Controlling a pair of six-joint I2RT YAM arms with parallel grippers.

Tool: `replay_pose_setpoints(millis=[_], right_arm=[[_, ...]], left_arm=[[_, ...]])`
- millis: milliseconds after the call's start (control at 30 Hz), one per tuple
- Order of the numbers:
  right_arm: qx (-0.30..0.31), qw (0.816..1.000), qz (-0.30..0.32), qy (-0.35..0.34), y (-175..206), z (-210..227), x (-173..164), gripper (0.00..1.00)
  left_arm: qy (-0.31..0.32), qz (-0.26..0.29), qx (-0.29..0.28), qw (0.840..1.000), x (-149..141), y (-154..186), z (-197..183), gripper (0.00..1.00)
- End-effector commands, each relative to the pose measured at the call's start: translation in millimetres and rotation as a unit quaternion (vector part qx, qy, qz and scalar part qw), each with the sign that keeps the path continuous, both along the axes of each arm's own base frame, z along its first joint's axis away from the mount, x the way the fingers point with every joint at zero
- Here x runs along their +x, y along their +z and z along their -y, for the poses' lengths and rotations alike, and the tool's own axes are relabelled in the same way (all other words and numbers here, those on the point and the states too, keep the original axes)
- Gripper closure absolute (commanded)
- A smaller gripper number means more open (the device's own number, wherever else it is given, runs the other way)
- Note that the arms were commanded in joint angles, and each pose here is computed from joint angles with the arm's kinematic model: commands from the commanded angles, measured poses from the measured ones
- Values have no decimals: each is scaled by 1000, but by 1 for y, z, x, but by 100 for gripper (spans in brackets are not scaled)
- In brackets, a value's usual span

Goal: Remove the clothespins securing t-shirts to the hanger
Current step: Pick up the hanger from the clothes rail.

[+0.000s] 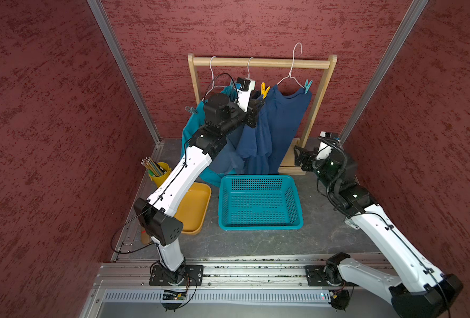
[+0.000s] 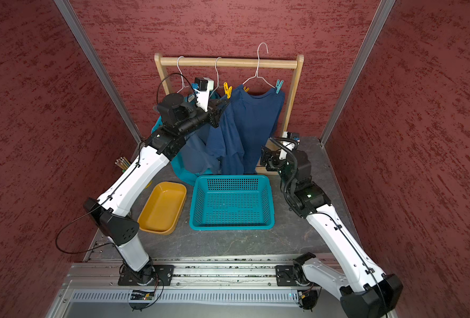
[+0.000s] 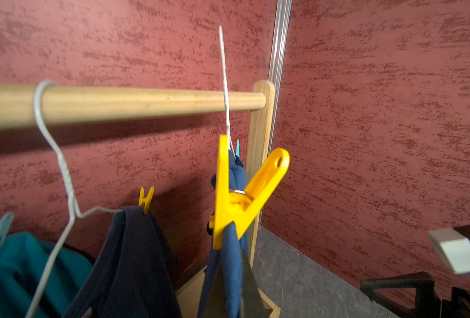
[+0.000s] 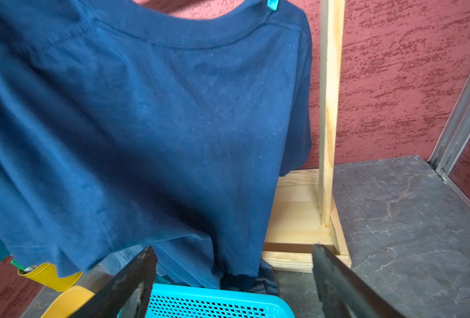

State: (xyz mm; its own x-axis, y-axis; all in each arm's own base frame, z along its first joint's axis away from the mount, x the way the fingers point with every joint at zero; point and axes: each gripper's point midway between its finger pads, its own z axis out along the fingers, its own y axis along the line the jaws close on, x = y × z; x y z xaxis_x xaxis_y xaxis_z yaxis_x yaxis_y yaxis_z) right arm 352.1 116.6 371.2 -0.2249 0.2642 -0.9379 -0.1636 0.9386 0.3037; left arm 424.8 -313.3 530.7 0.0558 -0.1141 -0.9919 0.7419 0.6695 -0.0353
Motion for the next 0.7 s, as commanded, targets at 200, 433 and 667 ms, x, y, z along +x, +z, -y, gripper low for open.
replay_pose_setpoints(millis=[200,433,667], right_arm=[[18,1000,8,7,10,1,-7,10],[14,1000,25,7,32,5,-16,10],[6,997,76,16,77,11,-36,10]], left_arm=[[-9,67,-25,997,-26,45,-9,100],[-32,68,-41,996,-57,59,-32,100],[-66,69,-54,994,-93,76,-57,100]])
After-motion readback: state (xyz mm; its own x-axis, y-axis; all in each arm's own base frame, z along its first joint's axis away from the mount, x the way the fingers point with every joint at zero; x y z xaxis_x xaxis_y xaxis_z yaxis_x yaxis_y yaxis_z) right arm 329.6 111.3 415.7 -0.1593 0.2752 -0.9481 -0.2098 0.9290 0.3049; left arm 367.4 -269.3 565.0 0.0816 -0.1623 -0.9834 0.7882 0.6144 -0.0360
